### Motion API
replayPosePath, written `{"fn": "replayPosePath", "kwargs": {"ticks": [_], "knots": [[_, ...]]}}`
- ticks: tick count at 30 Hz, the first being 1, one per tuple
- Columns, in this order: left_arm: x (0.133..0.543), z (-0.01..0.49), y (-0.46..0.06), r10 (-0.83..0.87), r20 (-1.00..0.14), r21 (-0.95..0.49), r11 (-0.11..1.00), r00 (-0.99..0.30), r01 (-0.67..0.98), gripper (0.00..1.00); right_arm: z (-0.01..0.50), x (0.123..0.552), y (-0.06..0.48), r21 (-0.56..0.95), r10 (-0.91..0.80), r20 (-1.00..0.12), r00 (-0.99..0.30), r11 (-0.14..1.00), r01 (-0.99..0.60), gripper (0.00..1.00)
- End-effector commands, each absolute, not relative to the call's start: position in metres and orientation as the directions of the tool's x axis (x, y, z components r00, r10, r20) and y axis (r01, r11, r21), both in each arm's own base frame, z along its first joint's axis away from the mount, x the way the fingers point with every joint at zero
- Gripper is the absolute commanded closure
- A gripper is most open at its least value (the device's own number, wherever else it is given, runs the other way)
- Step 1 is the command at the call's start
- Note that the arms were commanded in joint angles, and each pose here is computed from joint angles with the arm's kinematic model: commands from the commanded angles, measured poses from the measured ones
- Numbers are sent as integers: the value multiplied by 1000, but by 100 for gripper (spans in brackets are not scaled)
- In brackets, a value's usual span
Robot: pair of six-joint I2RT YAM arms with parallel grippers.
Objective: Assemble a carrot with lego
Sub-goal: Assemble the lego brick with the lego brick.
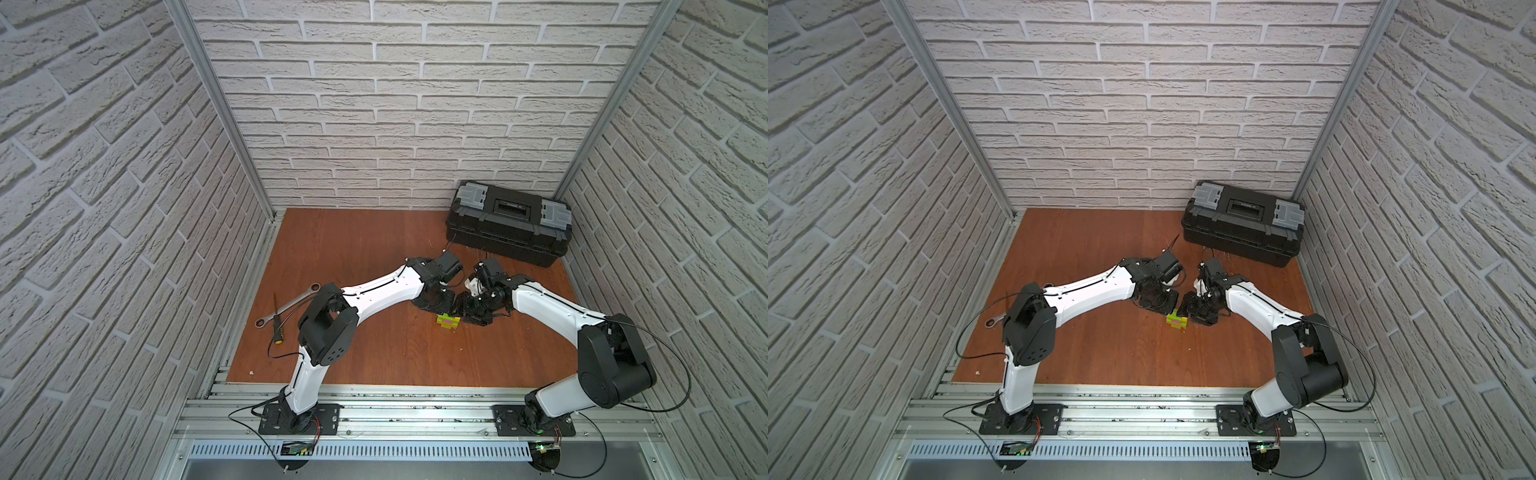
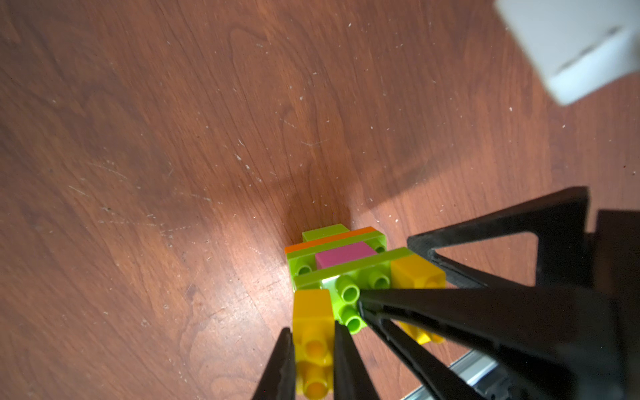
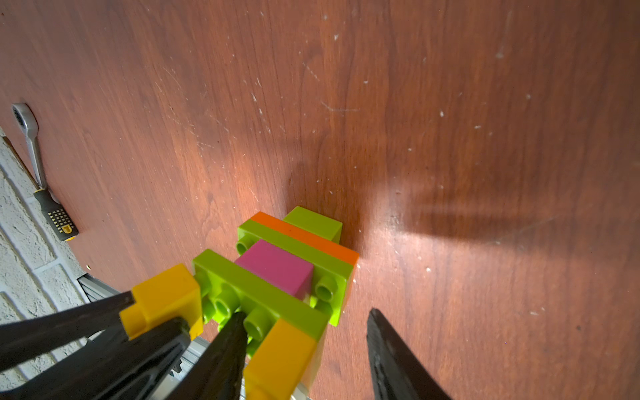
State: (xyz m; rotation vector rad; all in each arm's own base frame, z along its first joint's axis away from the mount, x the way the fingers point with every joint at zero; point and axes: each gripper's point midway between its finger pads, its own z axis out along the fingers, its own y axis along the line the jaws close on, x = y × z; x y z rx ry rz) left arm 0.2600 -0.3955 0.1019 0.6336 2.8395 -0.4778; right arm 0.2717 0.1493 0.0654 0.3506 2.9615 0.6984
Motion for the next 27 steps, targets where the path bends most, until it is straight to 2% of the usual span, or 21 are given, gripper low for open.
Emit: {"fn": "replayPosePath", "kwargs": {"ticks": [1,27], "knots": [[259,101,-395,399,-251,-246,855,-882,457,100,49,257,135,368,237,11,-971,903,224,44],[254,99,-404,361,-242,-276,864,-901,420,100,44,253,133,356,238,25,-971,906,231,44]]}}
